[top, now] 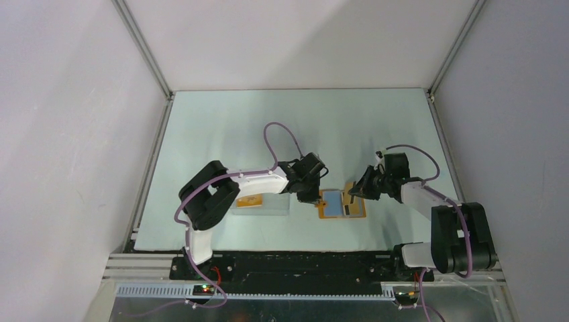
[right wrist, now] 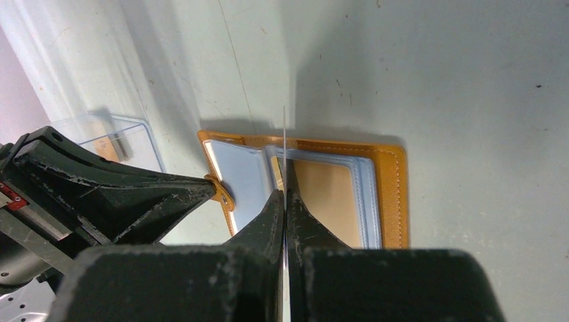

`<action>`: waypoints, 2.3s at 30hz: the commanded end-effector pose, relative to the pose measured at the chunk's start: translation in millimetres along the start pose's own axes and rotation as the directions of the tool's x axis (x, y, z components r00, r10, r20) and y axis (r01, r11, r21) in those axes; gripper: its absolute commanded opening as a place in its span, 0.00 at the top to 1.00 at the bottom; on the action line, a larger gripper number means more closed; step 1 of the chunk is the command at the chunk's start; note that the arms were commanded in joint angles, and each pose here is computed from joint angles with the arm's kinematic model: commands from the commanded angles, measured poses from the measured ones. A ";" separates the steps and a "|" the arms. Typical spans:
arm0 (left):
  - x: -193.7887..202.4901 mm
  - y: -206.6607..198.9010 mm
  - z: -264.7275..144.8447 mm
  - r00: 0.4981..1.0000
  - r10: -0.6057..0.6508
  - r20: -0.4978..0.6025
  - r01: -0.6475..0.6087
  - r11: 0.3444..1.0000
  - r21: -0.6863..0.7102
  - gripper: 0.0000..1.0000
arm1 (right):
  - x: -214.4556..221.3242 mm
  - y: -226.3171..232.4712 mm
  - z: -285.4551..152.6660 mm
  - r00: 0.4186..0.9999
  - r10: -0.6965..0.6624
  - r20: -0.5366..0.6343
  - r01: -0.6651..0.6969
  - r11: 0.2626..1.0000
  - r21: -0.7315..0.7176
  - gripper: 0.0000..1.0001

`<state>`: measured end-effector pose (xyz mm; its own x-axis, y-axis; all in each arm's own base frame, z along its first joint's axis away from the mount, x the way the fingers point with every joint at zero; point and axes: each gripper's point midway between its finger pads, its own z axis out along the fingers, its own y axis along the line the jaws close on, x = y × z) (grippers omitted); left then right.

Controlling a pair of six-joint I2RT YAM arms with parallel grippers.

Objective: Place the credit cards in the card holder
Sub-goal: Insert the credit card into the card holder.

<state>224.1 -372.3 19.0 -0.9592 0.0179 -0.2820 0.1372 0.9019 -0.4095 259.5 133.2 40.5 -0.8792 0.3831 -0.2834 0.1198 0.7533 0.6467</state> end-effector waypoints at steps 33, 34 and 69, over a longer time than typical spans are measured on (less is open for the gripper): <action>9.1 39.7 0.9 0.999 -0.038 -0.012 0.037 0.994 -0.105 1.00 | 4.8 27.8 2.6 1.000 -0.023 0.012 0.025 0.984 -0.176 1.00; 8.8 39.2 -0.6 0.999 -0.038 -0.011 0.036 0.994 -0.102 1.00 | 5.8 27.8 3.5 1.000 -0.023 0.008 0.024 0.984 -0.179 1.00; 13.5 49.4 0.0 0.997 -0.068 -0.034 0.064 0.991 -0.114 1.00 | 16.9 11.6 19.7 1.000 -0.003 -0.021 0.001 0.995 -0.103 1.00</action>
<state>223.6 -363.1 18.3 -0.9659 -0.0266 -0.2575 0.0936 0.8915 -0.4432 258.2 148.8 34.1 -0.8736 0.3975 -0.2807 0.0943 0.7042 0.7037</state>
